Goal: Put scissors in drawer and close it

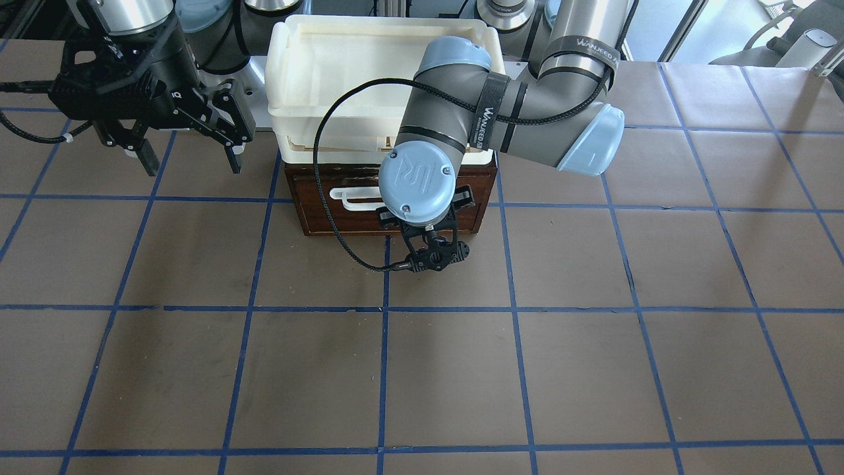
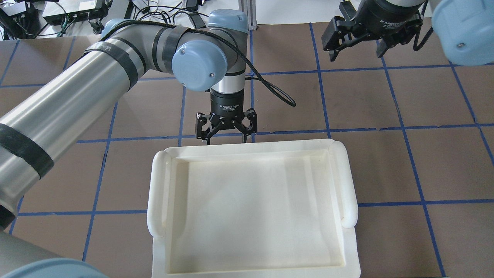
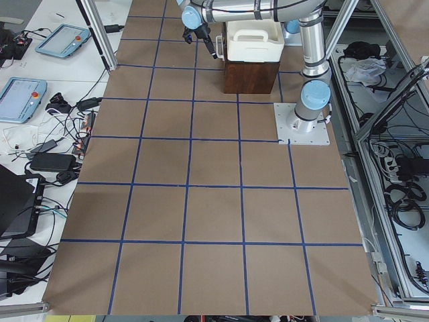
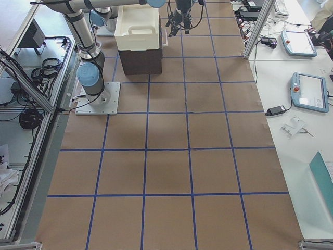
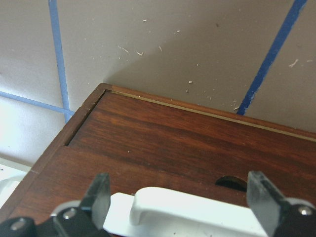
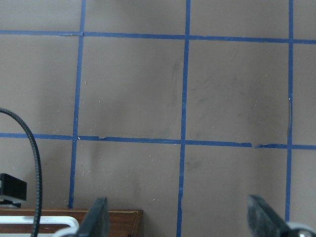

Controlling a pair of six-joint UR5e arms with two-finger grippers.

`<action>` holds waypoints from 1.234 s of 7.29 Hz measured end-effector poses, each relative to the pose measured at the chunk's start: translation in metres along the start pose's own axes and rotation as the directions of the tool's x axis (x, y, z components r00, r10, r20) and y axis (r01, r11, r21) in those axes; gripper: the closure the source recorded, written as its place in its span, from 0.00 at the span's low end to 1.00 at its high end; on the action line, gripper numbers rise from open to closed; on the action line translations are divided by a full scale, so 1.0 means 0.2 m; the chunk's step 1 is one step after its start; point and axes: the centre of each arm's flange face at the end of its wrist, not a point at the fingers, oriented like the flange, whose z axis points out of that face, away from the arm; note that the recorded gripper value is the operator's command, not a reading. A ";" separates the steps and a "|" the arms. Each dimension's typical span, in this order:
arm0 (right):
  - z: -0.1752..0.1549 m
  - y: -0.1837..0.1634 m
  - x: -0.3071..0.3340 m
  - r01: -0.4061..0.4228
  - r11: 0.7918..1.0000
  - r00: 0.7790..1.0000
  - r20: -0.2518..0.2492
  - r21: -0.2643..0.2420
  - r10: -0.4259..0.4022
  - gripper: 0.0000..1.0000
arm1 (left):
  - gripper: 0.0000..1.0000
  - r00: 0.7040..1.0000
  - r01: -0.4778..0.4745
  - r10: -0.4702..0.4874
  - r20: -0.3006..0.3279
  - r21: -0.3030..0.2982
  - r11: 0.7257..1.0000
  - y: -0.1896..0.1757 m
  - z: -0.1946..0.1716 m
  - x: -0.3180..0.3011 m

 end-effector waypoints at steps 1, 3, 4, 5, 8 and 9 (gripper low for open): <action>0.00 0.00 0.00 0.000 1.000 1.000 0.000 -0.002 0.000 0.00 | 0.00 0.999 0.009 -0.008 -0.034 0.038 0.999 -0.06 -0.09 -0.05; 0.00 0.00 0.00 0.000 1.000 1.000 0.000 -0.001 0.000 0.00 | 0.00 0.994 -0.054 0.067 -0.086 0.147 0.988 -0.14 -0.32 -0.22; 0.00 0.00 0.00 0.000 1.000 1.000 0.000 0.000 0.000 0.00 | 0.00 0.989 -0.099 0.120 -0.088 0.217 0.971 -0.16 -0.43 -0.33; 0.00 0.00 0.00 0.000 1.000 1.000 0.000 0.000 0.000 0.00 | 0.00 0.983 -0.127 0.159 -0.088 0.292 0.948 -0.17 -0.55 -0.45; 0.01 0.00 0.00 0.001 1.000 1.000 0.000 -0.005 -0.001 0.00 | 0.00 0.974 -0.157 0.213 -0.083 0.439 0.885 -0.11 -0.82 -0.85; 0.02 0.01 0.00 0.001 1.000 1.000 -0.001 -0.008 -0.002 0.00 | 0.00 0.969 -0.173 0.236 -0.076 0.470 0.865 -0.10 -0.88 -1.00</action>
